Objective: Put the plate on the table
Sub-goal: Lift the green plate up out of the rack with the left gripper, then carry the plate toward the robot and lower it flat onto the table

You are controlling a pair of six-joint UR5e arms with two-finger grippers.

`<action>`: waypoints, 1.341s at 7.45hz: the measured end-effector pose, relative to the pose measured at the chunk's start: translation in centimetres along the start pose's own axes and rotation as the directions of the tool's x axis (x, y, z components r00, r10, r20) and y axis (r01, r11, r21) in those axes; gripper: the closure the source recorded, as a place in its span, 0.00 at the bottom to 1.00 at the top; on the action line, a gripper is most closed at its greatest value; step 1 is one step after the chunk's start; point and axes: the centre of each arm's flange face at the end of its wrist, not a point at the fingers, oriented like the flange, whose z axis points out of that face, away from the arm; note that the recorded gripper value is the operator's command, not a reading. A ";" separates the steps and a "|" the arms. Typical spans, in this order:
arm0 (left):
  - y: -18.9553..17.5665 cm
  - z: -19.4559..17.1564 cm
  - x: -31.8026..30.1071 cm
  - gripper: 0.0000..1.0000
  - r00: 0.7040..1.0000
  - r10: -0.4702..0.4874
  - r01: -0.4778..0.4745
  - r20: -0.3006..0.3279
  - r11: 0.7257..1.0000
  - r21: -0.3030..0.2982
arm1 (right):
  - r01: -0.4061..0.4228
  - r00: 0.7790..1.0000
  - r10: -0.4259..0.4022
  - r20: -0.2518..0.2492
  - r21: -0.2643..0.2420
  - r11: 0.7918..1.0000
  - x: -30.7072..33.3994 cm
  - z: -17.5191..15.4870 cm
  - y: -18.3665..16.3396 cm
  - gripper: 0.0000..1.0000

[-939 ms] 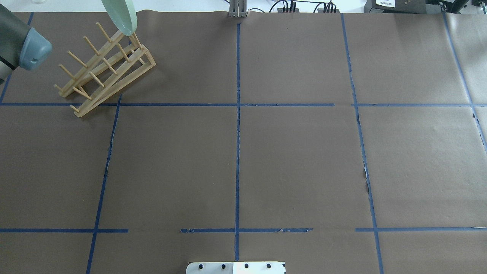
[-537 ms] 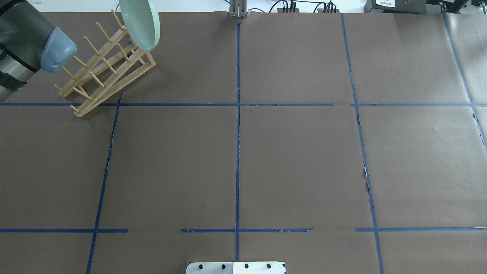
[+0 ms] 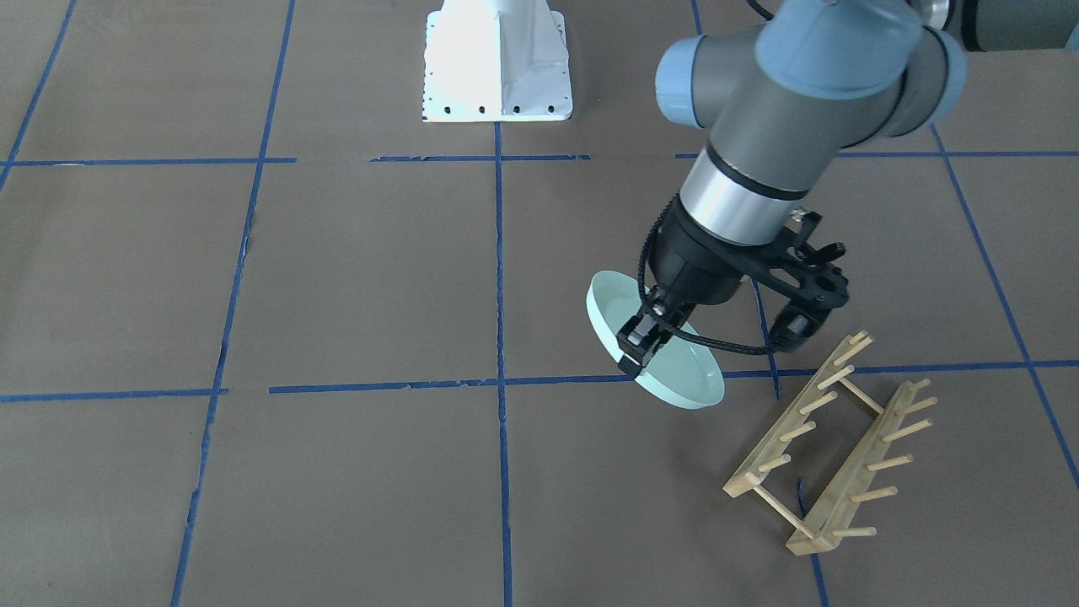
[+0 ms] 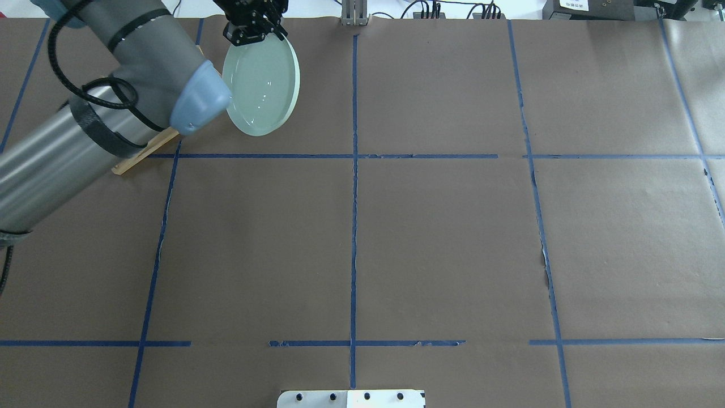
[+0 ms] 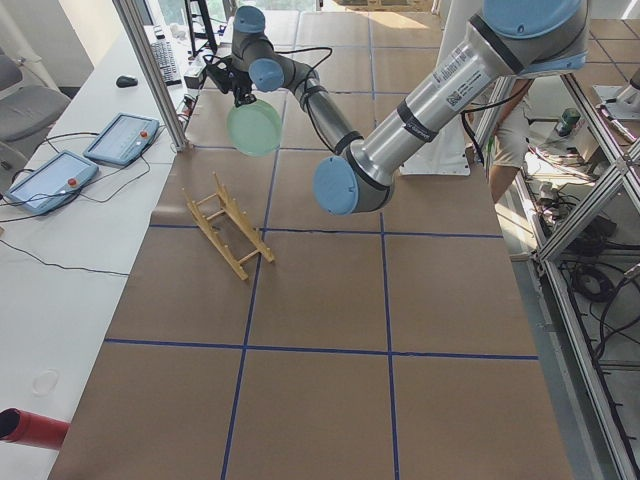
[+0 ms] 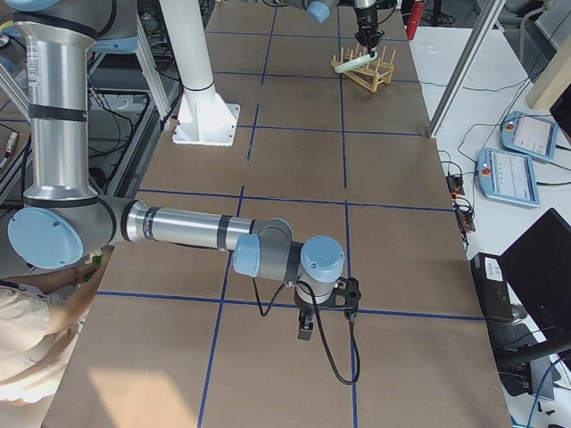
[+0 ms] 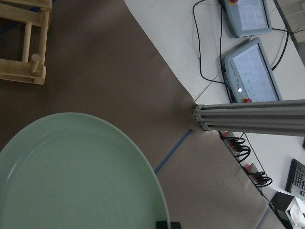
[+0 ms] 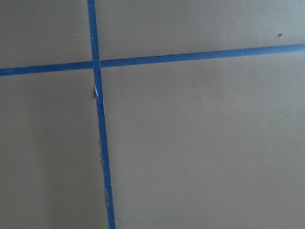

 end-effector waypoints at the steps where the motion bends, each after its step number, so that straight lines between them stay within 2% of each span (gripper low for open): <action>1: 3.7 3.0 -0.4 1.00 0.990 0.040 -0.045 0.132 0.999 0.029 | 0.000 1.000 0.000 0.000 0.000 1.000 0.0 0.0 0.0 0.00; 2: 7.0 6.6 -1.8 1.00 0.956 0.082 -0.100 0.282 0.994 0.048 | 0.000 1.000 0.000 0.000 0.000 1.000 0.0 0.0 0.0 0.00; 3: 10.0 10.4 -3.9 1.00 0.899 0.130 -0.162 0.418 0.986 0.041 | 0.000 1.000 0.000 0.000 0.000 1.000 0.0 0.0 0.0 0.00; 4: 12.8 13.9 -6.4 1.00 0.841 0.173 -0.211 0.513 0.977 0.016 | 0.000 1.000 0.000 0.000 0.000 1.000 0.0 0.0 0.0 0.00; 5: 15.1 16.5 -8.4 1.00 0.797 0.201 -0.238 0.569 0.971 -0.010 | 0.000 1.000 0.000 0.000 0.000 1.000 0.0 0.0 0.0 0.00; 6: 16.8 18.1 -9.7 1.00 0.772 0.221 -0.254 0.596 0.967 -0.030 | 0.000 1.000 0.000 0.000 0.000 1.000 0.0 0.0 0.0 0.00; 8: 19.0 20.1 -12.0 0.96 0.748 0.254 -0.280 0.613 0.958 -0.055 | 0.000 1.000 0.000 0.000 0.000 1.000 0.0 0.0 0.0 0.00; 9: 19.6 20.7 -12.8 0.69 0.745 0.266 -0.291 0.612 0.955 -0.062 | 0.000 1.000 0.000 0.000 0.000 1.000 0.0 0.0 0.0 0.00; 10: 20.0 20.9 -13.0 0.17 0.745 0.274 -0.296 0.608 0.953 -0.066 | 0.000 1.000 0.000 0.000 0.000 1.000 0.0 0.0 0.0 0.00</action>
